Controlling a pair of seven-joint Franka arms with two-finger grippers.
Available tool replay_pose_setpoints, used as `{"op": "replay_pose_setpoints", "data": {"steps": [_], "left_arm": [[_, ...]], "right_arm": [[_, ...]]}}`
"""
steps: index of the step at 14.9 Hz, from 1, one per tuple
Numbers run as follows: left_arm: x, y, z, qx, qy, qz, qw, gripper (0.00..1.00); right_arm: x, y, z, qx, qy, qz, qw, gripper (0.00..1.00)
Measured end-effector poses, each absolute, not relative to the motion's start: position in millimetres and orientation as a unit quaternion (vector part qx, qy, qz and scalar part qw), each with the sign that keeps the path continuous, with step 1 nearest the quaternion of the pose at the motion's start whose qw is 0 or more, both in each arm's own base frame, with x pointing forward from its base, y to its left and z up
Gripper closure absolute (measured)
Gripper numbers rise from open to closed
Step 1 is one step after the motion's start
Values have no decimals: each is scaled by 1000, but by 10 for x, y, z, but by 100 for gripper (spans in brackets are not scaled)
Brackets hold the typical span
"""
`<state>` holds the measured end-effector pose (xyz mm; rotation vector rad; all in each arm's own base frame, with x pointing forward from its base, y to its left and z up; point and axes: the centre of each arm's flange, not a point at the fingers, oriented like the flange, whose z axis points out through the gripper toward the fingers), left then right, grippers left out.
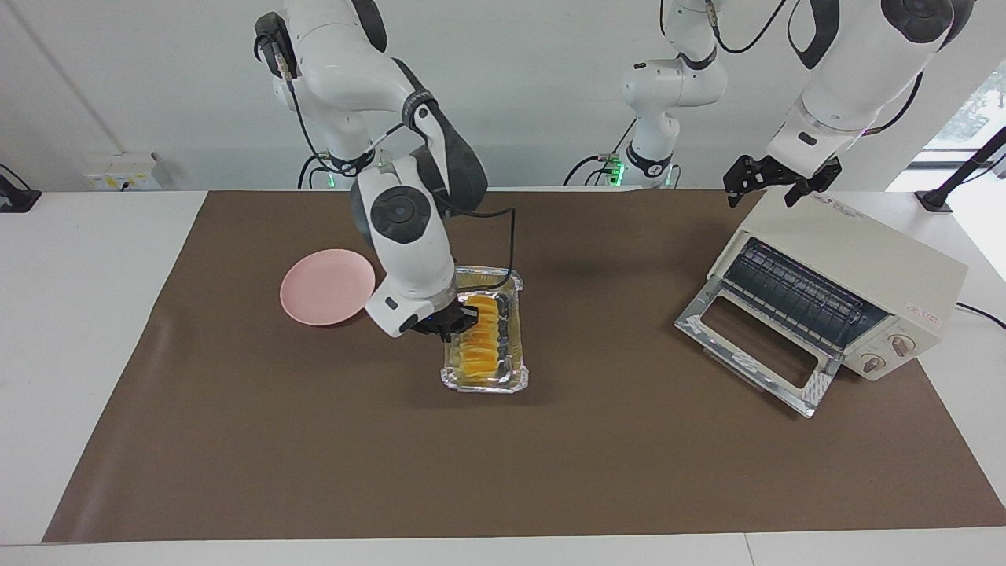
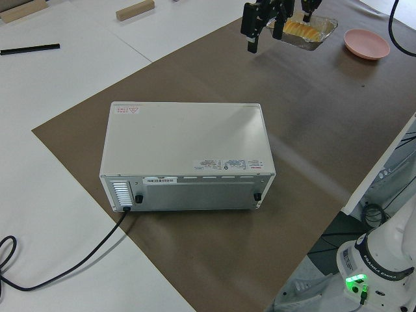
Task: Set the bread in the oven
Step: 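Grasp the foil tray with the right gripper and slide it toward the oven, then release the foil tray and withdraw the right gripper to rest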
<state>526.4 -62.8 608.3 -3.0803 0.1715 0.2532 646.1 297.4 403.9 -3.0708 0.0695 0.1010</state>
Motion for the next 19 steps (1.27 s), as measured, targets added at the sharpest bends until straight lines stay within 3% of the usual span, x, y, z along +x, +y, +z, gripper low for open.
{"op": "replay_pose_setpoints", "data": {"steps": [5,11,12,19], "left_arm": [[5264,-628,6083,-995,55,82,23,0],[5264,-628,6083,-995,55,82,23,0],[5264,-628,6083,-995,55,82,23,0],[5264,-628,6083,-995,55,82,23,0]], "right_arm": [[6109,3579,3429,-999,23,7,45,98],[6045,3561,3305,-998,27,-6,50,98],[6020,3564,3284,-998,26,-6,49,95],[6077,3379,3413,-997,57,-8,43,19]]}}
